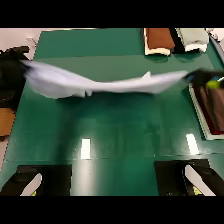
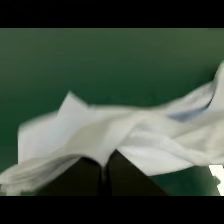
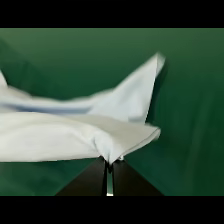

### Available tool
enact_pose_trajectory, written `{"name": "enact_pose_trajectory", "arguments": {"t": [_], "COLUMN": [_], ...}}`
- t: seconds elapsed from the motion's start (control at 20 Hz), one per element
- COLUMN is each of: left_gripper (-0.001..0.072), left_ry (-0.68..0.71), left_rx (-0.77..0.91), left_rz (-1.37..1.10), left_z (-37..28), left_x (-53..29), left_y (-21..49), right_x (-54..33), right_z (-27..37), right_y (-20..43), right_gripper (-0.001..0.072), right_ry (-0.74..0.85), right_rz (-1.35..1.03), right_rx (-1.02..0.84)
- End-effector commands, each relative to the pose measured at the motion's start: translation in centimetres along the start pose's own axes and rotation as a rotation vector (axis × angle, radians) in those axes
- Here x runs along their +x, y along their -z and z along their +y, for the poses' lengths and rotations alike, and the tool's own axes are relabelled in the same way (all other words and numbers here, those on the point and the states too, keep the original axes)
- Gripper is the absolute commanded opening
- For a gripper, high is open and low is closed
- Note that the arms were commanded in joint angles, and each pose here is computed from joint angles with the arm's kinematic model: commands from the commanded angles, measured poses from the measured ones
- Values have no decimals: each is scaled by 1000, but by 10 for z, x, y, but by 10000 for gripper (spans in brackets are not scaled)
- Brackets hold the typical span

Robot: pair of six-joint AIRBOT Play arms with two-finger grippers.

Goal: Fold the shirts.

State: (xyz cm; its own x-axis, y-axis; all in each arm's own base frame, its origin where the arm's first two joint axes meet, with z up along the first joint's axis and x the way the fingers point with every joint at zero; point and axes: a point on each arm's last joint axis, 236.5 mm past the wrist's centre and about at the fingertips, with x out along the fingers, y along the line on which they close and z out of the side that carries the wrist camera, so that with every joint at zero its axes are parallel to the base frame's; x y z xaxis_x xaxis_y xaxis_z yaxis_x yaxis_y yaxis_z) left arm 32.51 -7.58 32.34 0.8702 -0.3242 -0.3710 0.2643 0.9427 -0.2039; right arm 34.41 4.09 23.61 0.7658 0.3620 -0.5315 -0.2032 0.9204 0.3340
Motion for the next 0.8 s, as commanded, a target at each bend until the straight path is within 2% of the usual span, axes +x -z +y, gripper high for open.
{"name": "enact_pose_trajectory", "arguments": {"t": [0.0, 0.2, 0.35, 0.5, 0.75], "left_gripper": [25, 24, 24, 24, 26], "left_ry": [14, 32, 20, 13, 8], "left_rx": [127, 208, 194, 128, -32], "left_rz": [-391, -649, -659, -423, 127], "left_z": [-53, -90, -88, -63, 4], "left_x": [-138, -237, -242, -163, 28], "left_y": [-109, -159, -162, -137, -28], "right_x": [-124, -217, -223, -184, -47], "right_z": [60, 68, 71, 47, -38], "right_y": [-92, -124, -130, -128, -79], "right_gripper": [19, 18, 17, 18, 17], "right_ry": [94, 290, 302, 297, 275], "right_rz": [-339, -496, -458, -312, 77], "right_rx": [-224, -244, -257, -215, -52]}}
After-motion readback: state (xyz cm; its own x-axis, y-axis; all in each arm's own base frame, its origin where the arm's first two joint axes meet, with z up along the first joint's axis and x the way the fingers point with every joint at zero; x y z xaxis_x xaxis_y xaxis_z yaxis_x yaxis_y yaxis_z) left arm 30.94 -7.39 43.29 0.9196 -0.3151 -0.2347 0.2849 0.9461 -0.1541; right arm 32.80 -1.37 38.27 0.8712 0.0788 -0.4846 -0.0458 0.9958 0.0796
